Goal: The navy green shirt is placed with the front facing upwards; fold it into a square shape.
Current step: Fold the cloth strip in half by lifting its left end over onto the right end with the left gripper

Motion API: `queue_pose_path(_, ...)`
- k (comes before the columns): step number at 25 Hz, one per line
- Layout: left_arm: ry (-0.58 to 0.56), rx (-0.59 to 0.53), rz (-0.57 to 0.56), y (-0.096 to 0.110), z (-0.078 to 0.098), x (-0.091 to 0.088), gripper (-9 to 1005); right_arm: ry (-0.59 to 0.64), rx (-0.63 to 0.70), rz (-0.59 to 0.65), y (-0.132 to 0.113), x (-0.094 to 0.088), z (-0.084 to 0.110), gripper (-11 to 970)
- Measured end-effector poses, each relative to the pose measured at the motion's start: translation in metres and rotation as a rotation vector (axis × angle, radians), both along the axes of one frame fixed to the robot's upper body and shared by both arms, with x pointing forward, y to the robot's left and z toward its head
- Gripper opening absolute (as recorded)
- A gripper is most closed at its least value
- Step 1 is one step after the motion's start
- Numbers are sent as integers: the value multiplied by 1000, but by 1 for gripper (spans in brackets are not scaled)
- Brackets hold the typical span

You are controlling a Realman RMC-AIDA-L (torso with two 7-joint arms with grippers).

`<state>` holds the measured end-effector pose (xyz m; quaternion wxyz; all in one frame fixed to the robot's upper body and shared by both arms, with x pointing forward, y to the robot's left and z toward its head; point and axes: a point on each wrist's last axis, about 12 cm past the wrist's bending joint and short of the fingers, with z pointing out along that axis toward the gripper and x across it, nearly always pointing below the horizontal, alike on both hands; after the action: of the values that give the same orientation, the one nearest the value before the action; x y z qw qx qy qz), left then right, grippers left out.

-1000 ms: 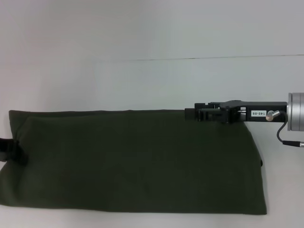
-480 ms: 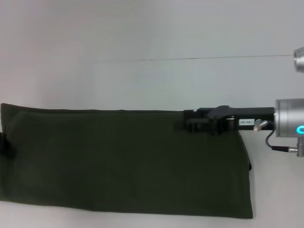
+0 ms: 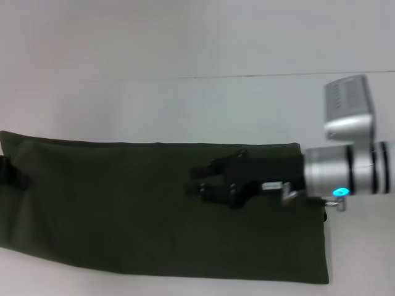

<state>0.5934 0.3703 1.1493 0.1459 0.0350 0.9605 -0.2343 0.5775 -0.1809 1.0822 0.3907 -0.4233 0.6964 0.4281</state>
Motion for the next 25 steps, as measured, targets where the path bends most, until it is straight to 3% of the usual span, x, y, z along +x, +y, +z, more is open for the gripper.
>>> queue_pose_path(6, -31, -60, -13, 0, 7, -1, 70, -25, -71, -14, 33, 4, -18, 306)
queue_pose_path(20, -151, -264, -76, -7, 27, -3, 71, -44, -183, -14, 66, 2, -35, -1)
queue_pose_path(25, -209, -349, -95, -14, 36, 0, 71, -52, -208, -15, 71, 2, -36, -1)
